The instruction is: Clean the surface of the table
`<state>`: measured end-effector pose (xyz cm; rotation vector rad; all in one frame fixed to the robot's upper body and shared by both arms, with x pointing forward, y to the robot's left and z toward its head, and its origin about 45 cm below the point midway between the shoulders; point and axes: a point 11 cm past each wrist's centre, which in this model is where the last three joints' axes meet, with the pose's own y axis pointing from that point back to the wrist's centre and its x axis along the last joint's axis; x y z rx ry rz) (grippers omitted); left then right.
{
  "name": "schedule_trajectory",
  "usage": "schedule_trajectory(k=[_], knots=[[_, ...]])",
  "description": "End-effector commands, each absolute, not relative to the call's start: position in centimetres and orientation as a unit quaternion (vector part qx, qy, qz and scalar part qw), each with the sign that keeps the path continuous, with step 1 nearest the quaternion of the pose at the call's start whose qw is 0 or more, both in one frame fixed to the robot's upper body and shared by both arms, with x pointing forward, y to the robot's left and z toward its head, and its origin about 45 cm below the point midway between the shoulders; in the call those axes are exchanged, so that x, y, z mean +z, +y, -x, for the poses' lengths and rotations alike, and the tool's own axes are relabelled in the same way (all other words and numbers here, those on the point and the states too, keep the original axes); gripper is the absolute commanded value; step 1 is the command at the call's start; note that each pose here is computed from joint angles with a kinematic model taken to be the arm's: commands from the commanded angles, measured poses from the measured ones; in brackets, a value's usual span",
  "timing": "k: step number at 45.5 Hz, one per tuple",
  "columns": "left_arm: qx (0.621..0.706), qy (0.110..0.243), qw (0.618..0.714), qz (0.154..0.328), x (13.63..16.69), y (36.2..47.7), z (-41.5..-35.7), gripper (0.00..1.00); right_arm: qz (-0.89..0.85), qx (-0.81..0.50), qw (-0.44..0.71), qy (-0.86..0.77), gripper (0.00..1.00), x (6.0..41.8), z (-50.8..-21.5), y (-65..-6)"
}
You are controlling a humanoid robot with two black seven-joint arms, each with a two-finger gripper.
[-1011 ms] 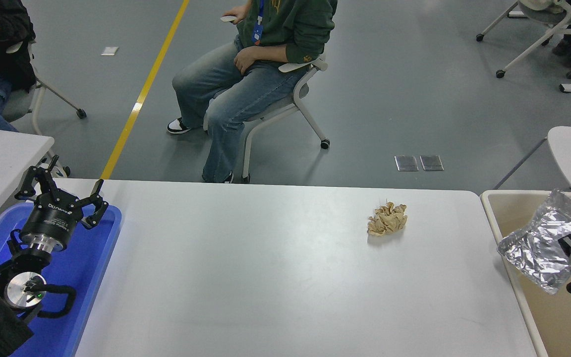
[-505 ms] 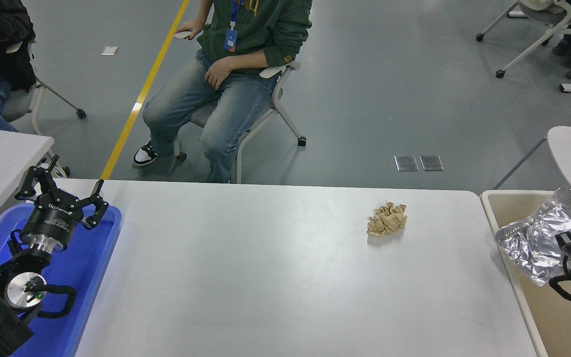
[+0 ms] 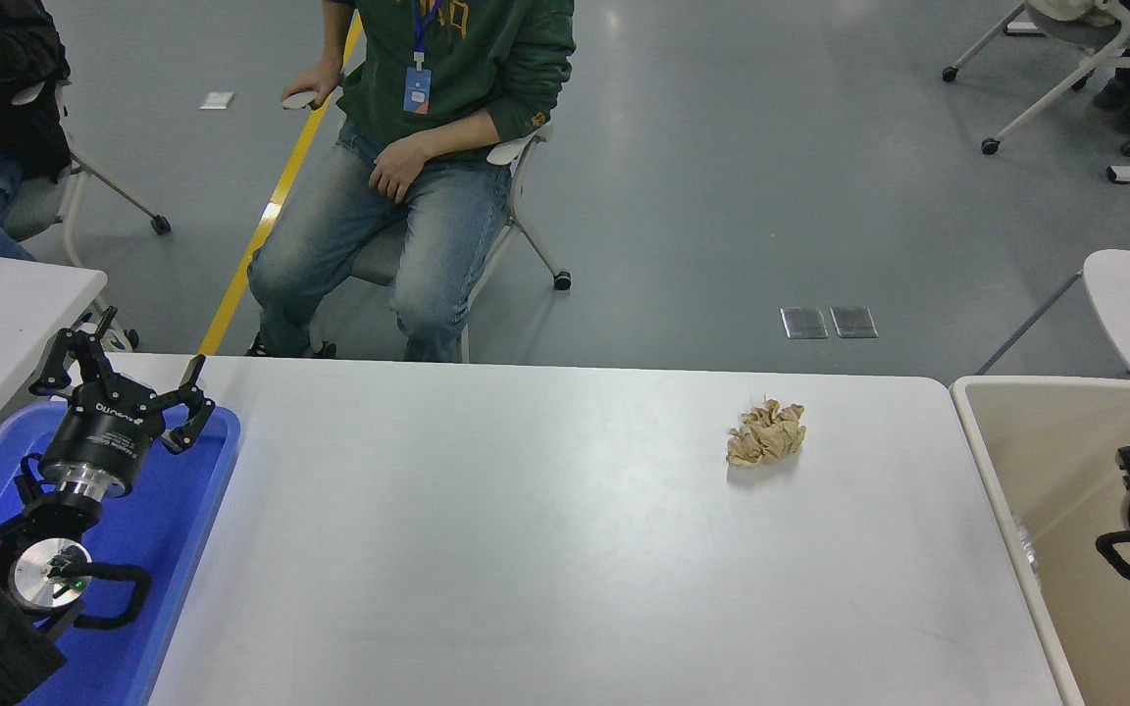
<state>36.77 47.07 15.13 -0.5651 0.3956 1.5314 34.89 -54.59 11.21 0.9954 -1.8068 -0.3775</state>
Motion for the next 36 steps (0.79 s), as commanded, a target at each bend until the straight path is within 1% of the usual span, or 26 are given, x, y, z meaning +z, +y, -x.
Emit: schedule_trajectory(k=[1, 10, 17, 30, 36], knots=[[0.6788, 0.175, 0.6677, 0.25, 15.12, 47.1, -36.76, 1.0, -0.412, -0.182, 0.469, -0.76, 1.0, 11.4, -34.9, -54.8], [0.6789, 0.175, 0.6674, 0.251, 15.14, 47.1, -36.77, 1.0, -0.433, -0.187, 0.462, -0.751, 1.0, 11.4, -35.4, -53.7], [0.6789, 0.175, 0.6674, 0.251, 15.14, 47.1, -36.77, 1.0, -0.468, -0.188, 0.448, -0.738, 1.0, 12.4, -35.8, -52.9], [0.6789, 0.175, 0.6674, 0.251, 15.14, 47.1, -36.77, 1.0, -0.564, -0.213, 0.339, -0.723, 1.0, 15.5, -39.0, -47.0], [0.6788, 0.175, 0.6677, 0.25, 15.12, 47.1, -36.76, 1.0, -0.615, -0.214, 0.27, -0.709, 1.0, 17.8, -41.0, -43.1]])
